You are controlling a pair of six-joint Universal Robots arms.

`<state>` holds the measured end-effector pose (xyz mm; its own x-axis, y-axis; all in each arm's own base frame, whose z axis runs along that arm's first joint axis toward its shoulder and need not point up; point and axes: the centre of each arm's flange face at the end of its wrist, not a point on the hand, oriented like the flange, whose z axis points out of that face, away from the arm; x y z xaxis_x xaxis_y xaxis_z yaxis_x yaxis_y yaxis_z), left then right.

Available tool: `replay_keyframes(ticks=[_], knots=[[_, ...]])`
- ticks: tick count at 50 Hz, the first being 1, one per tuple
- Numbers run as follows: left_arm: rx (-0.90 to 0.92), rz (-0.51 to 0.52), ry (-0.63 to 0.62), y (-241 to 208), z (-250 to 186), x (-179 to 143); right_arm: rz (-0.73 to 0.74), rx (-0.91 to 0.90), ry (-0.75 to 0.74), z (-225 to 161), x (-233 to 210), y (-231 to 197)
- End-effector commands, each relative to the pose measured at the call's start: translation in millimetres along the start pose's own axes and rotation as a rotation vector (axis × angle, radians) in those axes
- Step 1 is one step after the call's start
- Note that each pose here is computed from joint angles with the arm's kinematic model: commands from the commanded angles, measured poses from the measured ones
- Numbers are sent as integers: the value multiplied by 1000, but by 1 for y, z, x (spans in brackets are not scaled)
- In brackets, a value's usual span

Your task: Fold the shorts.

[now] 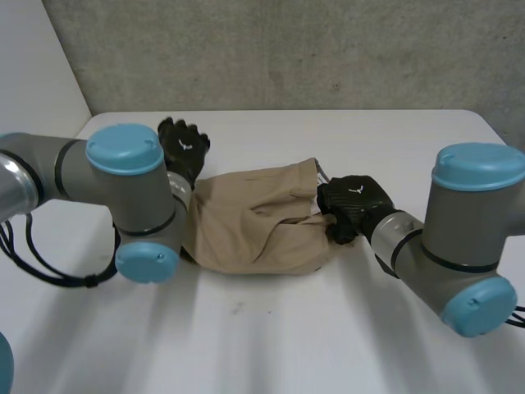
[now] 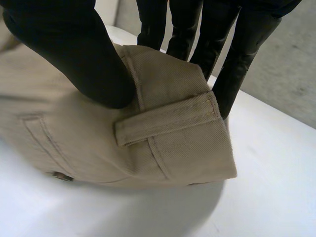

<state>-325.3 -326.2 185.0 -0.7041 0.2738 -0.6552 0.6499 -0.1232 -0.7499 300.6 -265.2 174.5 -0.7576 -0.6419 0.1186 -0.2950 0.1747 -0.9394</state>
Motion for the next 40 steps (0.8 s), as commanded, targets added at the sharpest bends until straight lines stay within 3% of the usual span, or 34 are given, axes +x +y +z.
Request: replay_keyframes(ticks=[1,10,23,31,40], knots=[[-25,-65,30,-8,-38,-20,14,-14,77,15,8,10],[66,-243,71,-31,-103,-59,101,15,96,27,16,5],[7,-332,192,2,-183,-47,117,28,102,27,18,0],[-92,-386,223,28,-194,-32,118,32,101,26,19,-3],[-210,-428,209,55,-163,-24,114,43,101,17,19,-12]])
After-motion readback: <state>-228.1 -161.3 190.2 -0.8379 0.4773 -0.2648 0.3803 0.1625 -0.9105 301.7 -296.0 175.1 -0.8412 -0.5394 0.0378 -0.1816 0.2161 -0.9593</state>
